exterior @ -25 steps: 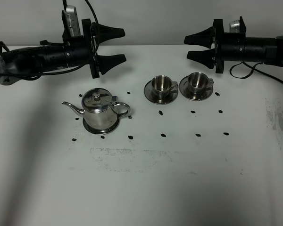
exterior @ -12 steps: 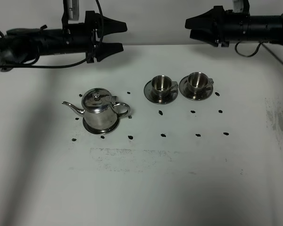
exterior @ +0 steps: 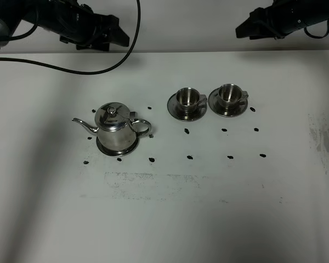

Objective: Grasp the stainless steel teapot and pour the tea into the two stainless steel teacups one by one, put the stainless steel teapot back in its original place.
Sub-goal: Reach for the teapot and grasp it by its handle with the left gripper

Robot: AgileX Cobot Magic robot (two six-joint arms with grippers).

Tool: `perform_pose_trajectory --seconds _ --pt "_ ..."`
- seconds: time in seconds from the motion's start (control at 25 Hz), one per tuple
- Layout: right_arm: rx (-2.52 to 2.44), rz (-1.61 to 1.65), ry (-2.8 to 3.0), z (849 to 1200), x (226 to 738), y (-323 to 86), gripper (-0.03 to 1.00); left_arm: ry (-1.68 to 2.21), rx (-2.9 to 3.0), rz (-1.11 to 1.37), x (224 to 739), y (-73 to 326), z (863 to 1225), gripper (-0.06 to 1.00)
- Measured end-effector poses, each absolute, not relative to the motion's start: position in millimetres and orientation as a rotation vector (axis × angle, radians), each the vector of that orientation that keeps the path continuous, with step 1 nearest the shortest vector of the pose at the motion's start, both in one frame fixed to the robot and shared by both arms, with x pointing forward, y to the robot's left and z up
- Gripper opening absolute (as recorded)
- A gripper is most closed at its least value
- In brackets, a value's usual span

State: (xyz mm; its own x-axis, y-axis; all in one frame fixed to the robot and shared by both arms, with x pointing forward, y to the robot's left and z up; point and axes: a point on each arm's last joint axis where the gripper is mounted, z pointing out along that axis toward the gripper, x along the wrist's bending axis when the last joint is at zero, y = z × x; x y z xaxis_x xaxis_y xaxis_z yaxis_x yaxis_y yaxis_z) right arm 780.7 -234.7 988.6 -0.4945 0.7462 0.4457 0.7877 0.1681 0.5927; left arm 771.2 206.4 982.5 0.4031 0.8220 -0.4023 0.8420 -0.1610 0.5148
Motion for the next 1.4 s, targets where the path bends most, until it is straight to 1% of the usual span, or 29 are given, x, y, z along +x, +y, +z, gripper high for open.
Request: perform_pose_trajectory --seconds 0.16,0.24,0.32,0.4,0.52,0.64,0.72,0.88,1.08,1.16,1.4 --pt "-1.655 -0.951 -2.560 998 765 -235 0.41 1.433 2.118 0.173 756 210 1008 0.52" --pt "-1.688 -0.819 -2.671 1016 753 -226 0.40 1.435 2.125 0.204 744 210 1017 0.50" --pt "-1.707 -0.775 -2.730 1036 742 -215 0.39 1.433 2.130 0.225 731 213 1024 0.47" --pt "-1.704 -0.792 -2.751 1056 730 -203 0.39 1.409 2.148 0.277 715 215 1031 0.44" --pt "-1.710 -0.835 -2.764 1085 712 -197 0.39 1.360 2.160 0.403 690 215 1044 0.40" --pt "-1.740 -0.790 -2.774 1097 695 -204 0.39 1.301 2.135 0.548 662 216 1063 0.38" --pt "-1.755 -0.731 -2.775 1098 681 -209 0.38 1.269 2.088 0.637 644 219 1077 0.37" --pt "-1.802 -0.803 -2.808 1111 647 -217 0.38 1.249 2.050 0.705 621 225 1086 0.37" --pt "-1.847 -0.887 -2.869 1130 591 -230 0.37 1.248 2.050 0.704 616 226 1087 0.37" --pt "-1.850 -0.883 -2.883 1132 567 -235 0.37 1.235 2.044 0.715 616 223 1088 0.37" --pt "-1.847 -1.008 -2.907 1156 486 -248 0.37 1.159 2.025 0.768 617 211 1092 0.37"
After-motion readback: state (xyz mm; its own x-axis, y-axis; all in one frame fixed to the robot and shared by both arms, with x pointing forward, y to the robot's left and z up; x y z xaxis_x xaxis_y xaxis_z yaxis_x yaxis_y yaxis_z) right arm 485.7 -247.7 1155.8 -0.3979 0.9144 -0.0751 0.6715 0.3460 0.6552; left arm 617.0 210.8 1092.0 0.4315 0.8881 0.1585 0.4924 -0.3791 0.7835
